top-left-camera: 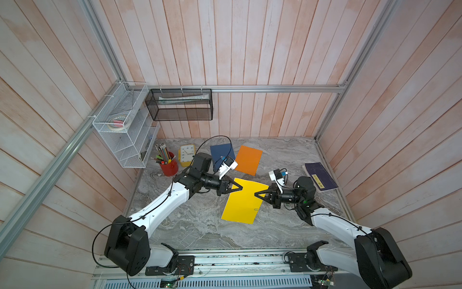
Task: Unclip the paperclips from the documents
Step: Adjust the document.
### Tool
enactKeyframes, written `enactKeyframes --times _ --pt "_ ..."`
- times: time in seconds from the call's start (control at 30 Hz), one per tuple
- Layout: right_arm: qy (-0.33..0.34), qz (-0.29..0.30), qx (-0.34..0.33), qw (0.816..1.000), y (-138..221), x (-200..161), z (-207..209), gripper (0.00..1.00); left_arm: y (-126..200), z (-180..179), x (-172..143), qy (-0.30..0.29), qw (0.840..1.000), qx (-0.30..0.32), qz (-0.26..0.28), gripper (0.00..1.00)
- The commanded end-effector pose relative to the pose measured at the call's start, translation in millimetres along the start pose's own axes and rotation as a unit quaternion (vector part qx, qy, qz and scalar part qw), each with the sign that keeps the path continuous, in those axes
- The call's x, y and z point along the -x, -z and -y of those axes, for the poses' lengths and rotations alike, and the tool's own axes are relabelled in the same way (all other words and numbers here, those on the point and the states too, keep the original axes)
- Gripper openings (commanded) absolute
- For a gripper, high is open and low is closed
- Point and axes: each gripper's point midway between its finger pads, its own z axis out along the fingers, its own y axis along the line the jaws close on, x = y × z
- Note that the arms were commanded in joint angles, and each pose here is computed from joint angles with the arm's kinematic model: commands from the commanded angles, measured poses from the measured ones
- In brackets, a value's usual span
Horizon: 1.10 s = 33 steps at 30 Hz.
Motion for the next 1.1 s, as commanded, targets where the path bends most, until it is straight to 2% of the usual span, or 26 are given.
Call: enactKeyframes --times 0.0,0.07,0.3,0.43,0.93,1.0,1.07 --pt "0.003 -0.002 0.009 1.0 -1 5 -3 0.0 5 6 11 -0.017 1.0 0.004 0.009 0.0" --pt "0.003 0.002 0.006 1.0 1 8 -2 0.0 5 5 11 -0.016 1.0 0.005 0.009 0.0" --pt "0.0 0.027 0.012 1.0 17 23 -5 0.0 4 3 7 -0.002 1.0 0.002 0.008 0.24" --pt "0.005 0.03 0.01 0.999 19 30 -6 0.0 1 5 1 0.011 1.0 -0.015 0.009 0.3" --pt "0.011 0.037 0.006 0.999 18 47 -3 0.0 -13 6 -23 0.045 0.998 -0.035 0.001 0.32" --pt "0.01 0.037 0.007 0.999 18 47 -3 0.0 -14 6 -22 0.045 0.998 -0.036 0.005 0.3" --pt "0.01 0.037 0.006 0.999 18 47 -3 0.0 -14 5 -21 0.046 0.998 -0.036 0.007 0.24"
